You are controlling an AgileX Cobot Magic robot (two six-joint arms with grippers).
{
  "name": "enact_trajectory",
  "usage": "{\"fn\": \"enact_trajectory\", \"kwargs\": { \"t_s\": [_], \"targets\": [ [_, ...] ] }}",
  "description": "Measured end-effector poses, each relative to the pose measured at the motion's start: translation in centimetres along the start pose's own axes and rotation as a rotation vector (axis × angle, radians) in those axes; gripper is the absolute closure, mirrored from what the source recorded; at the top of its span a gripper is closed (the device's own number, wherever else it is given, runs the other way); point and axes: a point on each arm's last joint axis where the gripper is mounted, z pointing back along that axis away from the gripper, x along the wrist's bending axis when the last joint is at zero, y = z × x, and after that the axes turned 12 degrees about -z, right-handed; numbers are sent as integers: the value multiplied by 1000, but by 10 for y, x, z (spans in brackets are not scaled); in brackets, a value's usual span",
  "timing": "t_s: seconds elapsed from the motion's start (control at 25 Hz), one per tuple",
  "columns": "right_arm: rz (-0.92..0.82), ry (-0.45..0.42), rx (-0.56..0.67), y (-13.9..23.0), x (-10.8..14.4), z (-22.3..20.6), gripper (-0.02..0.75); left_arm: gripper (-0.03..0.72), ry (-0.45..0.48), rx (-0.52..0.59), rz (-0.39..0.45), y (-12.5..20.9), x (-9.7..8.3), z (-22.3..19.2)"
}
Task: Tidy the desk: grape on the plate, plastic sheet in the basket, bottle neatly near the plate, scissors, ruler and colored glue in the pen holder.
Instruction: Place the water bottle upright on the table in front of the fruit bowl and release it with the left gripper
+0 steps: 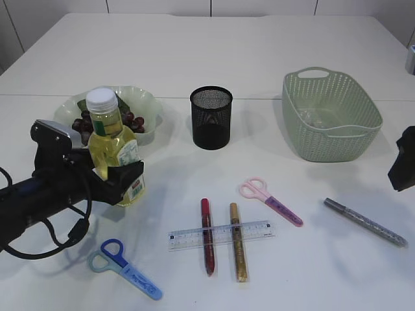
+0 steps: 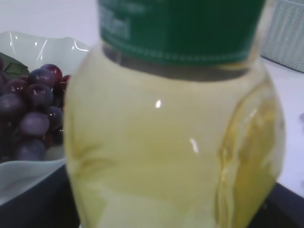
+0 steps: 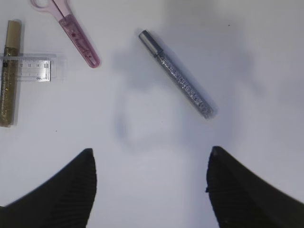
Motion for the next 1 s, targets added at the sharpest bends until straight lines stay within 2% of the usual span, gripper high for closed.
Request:
{"fn": "enact_trajectory", "kwargs": {
  "t_s": [0.28, 0.64, 1.0],
  "targets": [
    [0, 0, 0, 0, 0, 0, 176, 22, 10, -23, -17, -9, 0, 1],
    [0, 0, 0, 0, 0, 0, 175, 24, -21, -172, -77, -61, 7, 14],
    [3, 2, 0, 0, 0, 0, 175, 136, -91, -333, -112, -114, 14, 37]
  ]
}}
